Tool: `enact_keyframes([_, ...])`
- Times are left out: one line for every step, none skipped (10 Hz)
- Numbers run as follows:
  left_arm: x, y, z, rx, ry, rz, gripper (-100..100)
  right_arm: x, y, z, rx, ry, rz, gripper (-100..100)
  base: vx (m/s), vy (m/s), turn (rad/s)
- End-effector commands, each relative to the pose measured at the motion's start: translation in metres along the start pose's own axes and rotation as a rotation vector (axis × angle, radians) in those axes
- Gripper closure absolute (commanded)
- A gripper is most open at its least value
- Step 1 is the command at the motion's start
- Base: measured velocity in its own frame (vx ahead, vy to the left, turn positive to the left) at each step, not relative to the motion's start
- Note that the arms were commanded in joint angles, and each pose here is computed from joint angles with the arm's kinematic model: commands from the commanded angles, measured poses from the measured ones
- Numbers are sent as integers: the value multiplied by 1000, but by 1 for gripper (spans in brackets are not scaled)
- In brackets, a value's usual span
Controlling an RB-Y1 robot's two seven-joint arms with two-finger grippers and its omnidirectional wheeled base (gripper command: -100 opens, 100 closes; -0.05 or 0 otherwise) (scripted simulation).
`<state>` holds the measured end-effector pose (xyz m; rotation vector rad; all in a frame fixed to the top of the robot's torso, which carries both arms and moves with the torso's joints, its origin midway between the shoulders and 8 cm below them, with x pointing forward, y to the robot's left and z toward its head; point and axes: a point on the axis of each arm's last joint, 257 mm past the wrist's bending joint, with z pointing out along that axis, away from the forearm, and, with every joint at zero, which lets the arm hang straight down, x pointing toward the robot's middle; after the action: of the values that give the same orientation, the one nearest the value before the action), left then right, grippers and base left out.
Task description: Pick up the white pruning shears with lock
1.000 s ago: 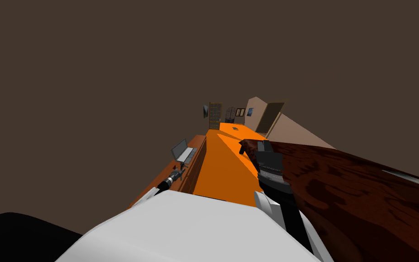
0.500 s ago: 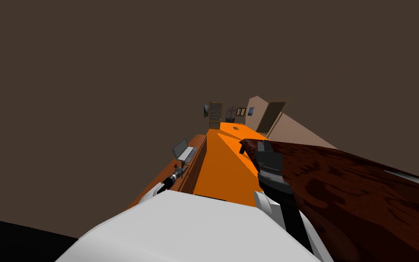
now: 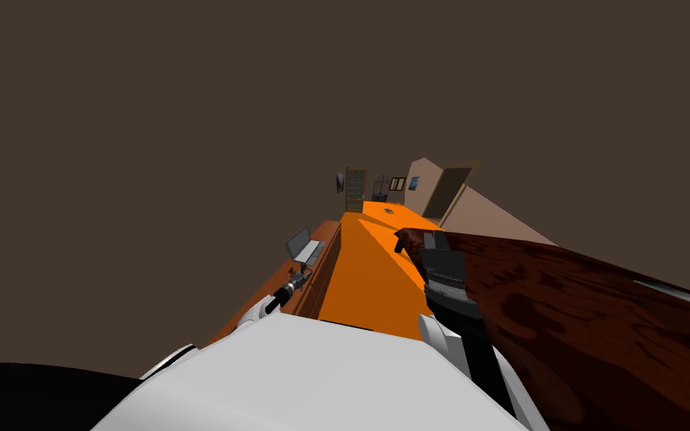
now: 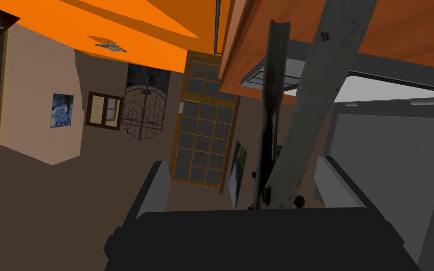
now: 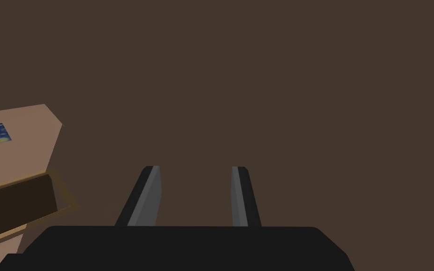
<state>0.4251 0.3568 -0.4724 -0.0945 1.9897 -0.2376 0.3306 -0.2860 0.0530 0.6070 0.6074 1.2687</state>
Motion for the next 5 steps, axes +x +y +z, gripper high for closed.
enact_keyframes([-9, -5, 11, 17, -9, 10, -100, 0, 0, 0, 0, 0, 0, 0, -33, 2, 26])
enact_keyframes([-3, 4, 10, -5, 5, -2, -100, 0, 0, 0, 0, 0, 0, 0, -31, 2, 4])
enact_keyframes([-12, -3, 20, 12, -6, 15, -100, 0, 0, 0, 0, 0, 0, 0, -37, 3, 23])
enact_keyframes([-11, 3, 20, -2, -1, 5, -100, 0, 0, 0, 0, 0, 0, 0, -32, -2, 7])
enact_keyframes([-21, -3, 29, 13, -13, 24, -100, 0, 0, 0, 0, 0, 0, 0, -38, -6, 21])
